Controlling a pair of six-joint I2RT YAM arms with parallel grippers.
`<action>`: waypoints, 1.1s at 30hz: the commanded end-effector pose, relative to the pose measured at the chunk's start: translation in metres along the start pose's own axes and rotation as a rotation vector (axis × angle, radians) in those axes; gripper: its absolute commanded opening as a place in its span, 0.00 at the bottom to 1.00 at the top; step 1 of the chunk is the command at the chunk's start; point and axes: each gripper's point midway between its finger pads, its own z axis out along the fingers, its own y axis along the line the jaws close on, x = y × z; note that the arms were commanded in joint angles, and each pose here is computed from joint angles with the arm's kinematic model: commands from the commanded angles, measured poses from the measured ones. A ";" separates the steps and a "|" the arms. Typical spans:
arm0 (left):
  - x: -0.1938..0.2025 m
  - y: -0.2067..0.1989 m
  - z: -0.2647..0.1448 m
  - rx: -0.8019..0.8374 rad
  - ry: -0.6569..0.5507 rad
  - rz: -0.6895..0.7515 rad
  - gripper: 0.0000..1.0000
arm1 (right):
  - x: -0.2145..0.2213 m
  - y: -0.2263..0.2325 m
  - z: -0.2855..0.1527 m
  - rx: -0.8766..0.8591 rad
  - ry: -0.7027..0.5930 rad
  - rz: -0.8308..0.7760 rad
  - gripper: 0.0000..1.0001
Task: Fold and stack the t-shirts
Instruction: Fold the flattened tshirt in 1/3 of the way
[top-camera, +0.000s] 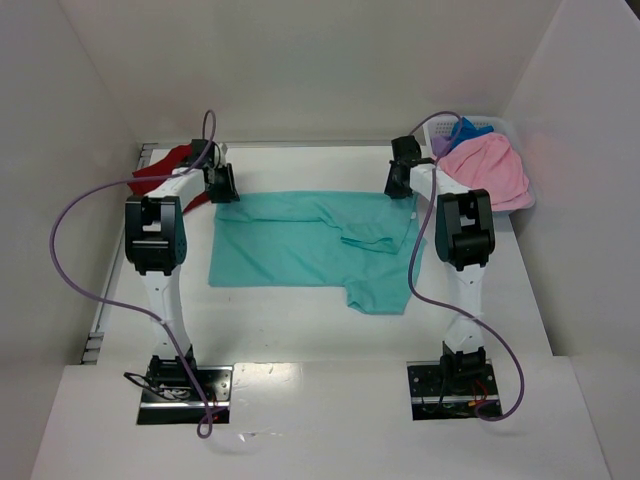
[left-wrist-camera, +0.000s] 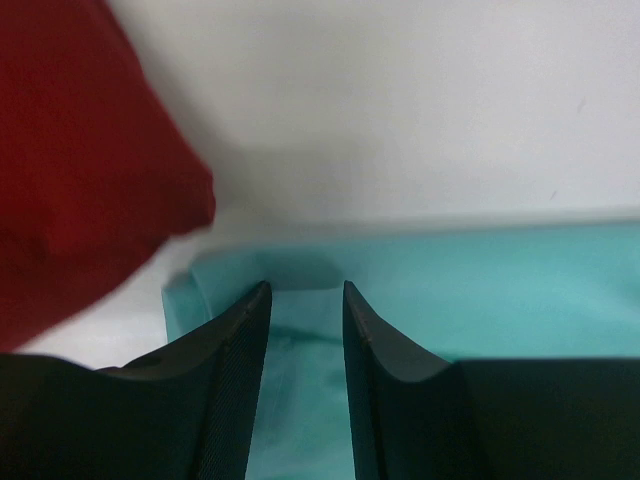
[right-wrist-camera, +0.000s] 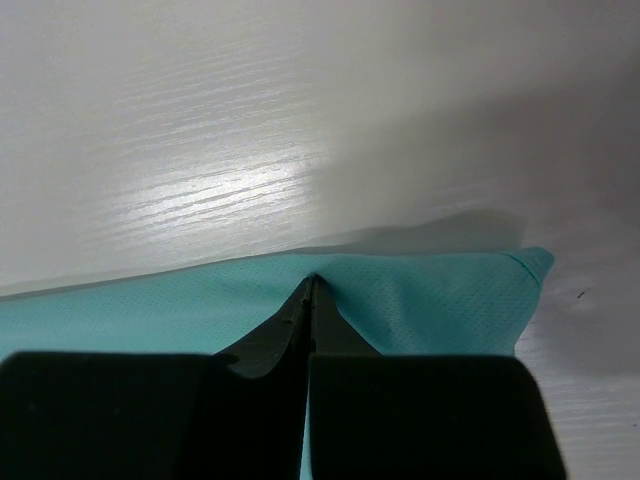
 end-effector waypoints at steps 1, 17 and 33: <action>0.011 -0.004 -0.027 0.020 0.016 0.018 0.43 | 0.007 -0.009 0.000 0.019 0.023 -0.004 0.00; 0.061 0.009 -0.061 -0.047 0.153 0.006 0.50 | 0.013 -0.010 -0.001 0.011 0.028 0.005 0.00; 0.076 0.016 -0.109 -0.110 0.188 0.046 0.43 | 0.015 -0.008 0.002 0.001 0.032 0.005 0.00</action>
